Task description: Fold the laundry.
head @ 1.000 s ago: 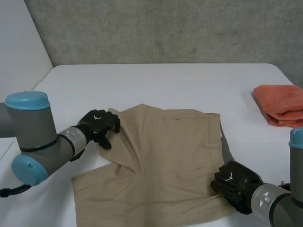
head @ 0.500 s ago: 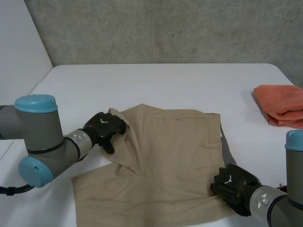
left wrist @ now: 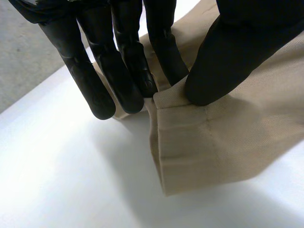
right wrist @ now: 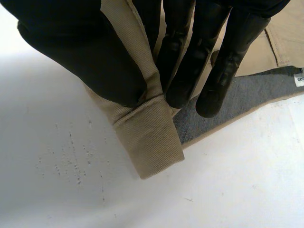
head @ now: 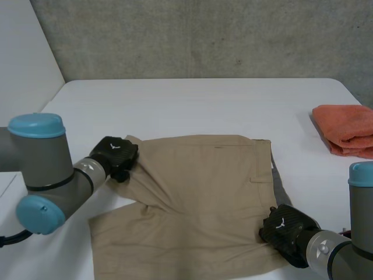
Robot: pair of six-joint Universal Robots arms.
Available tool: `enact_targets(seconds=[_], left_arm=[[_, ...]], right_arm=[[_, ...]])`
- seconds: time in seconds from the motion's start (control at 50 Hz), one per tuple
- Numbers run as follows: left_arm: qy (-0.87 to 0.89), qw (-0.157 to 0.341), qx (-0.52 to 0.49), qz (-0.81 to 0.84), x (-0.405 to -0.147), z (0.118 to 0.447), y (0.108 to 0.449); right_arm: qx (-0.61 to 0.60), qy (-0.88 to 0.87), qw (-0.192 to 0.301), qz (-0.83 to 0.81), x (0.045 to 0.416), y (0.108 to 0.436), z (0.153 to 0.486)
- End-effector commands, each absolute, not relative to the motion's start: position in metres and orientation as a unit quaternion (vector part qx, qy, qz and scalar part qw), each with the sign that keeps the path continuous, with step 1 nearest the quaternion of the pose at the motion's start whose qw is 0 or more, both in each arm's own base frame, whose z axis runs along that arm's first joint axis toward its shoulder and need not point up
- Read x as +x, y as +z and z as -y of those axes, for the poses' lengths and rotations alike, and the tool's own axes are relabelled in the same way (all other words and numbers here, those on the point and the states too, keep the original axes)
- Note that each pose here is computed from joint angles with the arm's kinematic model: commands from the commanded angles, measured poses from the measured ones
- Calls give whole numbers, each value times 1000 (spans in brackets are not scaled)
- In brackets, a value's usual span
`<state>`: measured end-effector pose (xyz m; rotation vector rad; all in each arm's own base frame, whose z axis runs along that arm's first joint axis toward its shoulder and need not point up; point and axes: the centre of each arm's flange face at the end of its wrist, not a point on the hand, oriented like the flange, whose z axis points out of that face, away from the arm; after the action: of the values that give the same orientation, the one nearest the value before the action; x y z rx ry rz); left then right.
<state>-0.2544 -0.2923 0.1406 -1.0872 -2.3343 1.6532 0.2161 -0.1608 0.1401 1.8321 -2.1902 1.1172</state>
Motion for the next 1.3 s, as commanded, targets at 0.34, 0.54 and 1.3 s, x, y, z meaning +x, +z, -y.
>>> enact_targets(seconds=[0.34, 0.54, 1.3], left_arm=[[502, -55, -376, 777, -225, 244, 153], [491, -52, -380, 782, -228, 236, 150], [396, 50, -336, 853, -223, 132, 168]], right_arm=[[596, 368, 38, 713, 217, 140, 161], [585, 375, 35, 718, 217, 141, 163], [470, 472, 12, 746, 225, 166, 196]])
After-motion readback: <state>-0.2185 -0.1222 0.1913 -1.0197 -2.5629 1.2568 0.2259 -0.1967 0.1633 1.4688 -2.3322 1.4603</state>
